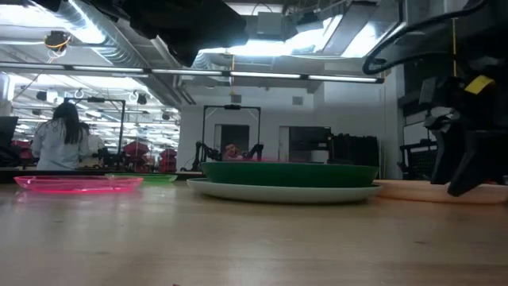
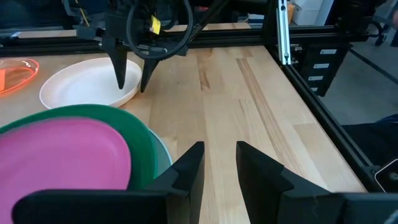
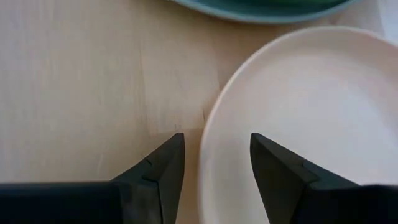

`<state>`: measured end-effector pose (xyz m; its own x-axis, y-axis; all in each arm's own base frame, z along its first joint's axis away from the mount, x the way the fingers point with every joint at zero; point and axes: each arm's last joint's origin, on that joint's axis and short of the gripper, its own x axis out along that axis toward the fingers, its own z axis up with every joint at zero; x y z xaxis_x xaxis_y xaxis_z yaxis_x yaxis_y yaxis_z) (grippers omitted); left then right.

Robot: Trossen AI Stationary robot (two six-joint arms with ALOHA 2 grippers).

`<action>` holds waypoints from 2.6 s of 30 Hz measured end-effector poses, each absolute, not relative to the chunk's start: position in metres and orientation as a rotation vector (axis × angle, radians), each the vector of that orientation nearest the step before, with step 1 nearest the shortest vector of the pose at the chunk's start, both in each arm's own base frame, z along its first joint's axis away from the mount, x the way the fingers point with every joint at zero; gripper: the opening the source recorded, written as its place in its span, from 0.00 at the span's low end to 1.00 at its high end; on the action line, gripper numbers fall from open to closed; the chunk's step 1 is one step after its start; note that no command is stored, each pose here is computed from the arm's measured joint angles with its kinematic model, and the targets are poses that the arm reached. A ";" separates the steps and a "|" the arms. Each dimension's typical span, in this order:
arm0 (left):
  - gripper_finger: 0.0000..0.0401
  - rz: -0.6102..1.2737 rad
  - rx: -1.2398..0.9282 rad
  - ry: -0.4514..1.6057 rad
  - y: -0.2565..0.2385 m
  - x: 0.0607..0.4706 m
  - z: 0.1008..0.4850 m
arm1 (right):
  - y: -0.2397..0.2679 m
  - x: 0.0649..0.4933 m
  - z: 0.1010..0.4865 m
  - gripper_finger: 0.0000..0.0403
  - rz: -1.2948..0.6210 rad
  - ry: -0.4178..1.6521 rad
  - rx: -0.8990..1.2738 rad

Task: Stack plastic plates
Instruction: Stack the white plate on top of pink plate

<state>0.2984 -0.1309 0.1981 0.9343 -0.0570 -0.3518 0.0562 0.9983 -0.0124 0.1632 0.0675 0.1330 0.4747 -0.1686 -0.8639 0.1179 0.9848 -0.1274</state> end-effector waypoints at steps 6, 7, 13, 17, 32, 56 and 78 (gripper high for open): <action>0.21 -0.058 -0.002 0.360 -0.131 0.298 0.198 | 0.065 0.158 0.125 0.39 -0.173 1.076 -0.051; 0.21 -0.057 -0.002 0.360 -0.131 0.299 0.198 | 0.065 0.158 0.125 0.36 -0.169 1.078 -0.050; 0.21 -0.043 -0.004 0.360 -0.127 0.300 0.198 | 0.066 0.158 0.125 0.13 -0.134 1.089 -0.092; 0.21 -0.044 -0.005 0.360 -0.127 0.300 0.198 | 0.065 0.157 0.125 0.02 -0.144 1.084 -0.136; 0.22 -0.047 -0.005 0.361 -0.127 0.300 0.198 | 0.060 0.159 0.127 0.01 -0.309 0.999 -0.169; 0.22 -0.047 -0.006 0.361 -0.127 0.300 0.198 | 0.086 0.216 0.189 0.01 -0.130 0.654 -0.477; 0.22 -0.050 -0.003 0.347 -0.127 0.301 0.199 | 0.063 0.268 0.157 0.01 0.097 0.588 -0.350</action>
<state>0.3007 -0.1270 0.1994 0.9393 -0.0491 -0.3396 0.0480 0.9988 -0.0118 0.2681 0.0626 0.1573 0.8295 -0.0097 -0.5584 -0.1882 0.9365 -0.2959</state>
